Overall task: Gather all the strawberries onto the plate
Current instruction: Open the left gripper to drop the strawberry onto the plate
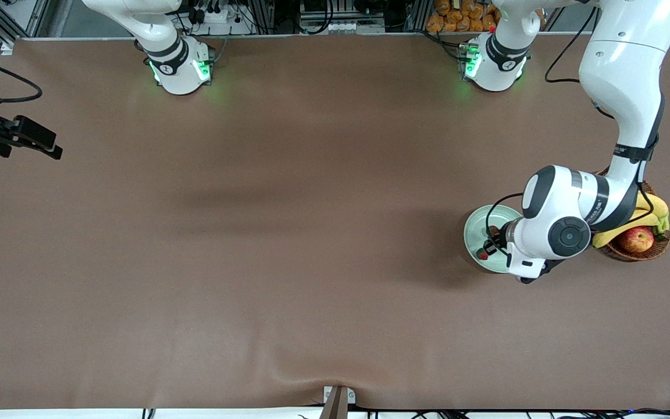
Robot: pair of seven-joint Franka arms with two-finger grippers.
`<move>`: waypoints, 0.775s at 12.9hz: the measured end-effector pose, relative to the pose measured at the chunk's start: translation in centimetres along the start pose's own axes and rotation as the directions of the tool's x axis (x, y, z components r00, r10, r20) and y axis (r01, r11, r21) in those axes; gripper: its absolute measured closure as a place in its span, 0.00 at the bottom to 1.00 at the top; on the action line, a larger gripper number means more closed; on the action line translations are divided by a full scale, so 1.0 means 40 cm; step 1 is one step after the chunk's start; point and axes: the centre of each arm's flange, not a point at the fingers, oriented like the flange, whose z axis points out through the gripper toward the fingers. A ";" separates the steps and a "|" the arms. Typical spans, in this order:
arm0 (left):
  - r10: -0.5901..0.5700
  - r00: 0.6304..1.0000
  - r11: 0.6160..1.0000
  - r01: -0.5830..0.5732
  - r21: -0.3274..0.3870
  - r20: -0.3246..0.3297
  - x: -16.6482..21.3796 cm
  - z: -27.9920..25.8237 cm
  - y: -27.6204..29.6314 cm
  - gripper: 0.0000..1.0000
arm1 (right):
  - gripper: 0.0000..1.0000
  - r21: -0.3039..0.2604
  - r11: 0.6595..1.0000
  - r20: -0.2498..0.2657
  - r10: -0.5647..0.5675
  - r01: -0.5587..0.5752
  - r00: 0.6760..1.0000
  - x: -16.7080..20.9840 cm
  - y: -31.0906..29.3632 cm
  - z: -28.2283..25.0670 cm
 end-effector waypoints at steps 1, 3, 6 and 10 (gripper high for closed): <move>0.015 1.000 1.000 -0.015 0.004 -0.013 0.017 0.018 -0.022 0.67 | 0.00 0.000 1.000 0.000 0.000 0.000 1.000 0.000 0.000 0.000; 0.072 0.997 0.997 -0.072 -0.001 -0.017 0.050 0.030 -0.063 0.67 | 0.00 0.000 1.000 -0.001 0.000 0.000 1.000 0.000 0.000 0.000; 0.101 0.994 0.995 -0.102 -0.020 -0.035 0.088 0.003 -0.105 0.44 | 0.00 0.000 1.000 -0.001 0.001 -0.001 1.000 0.001 0.002 0.000; 0.115 0.985 0.992 -0.121 -0.042 -0.130 0.054 -0.185 -0.116 0.00 | 0.00 0.000 1.000 -0.001 0.002 -0.002 1.000 0.011 0.002 0.012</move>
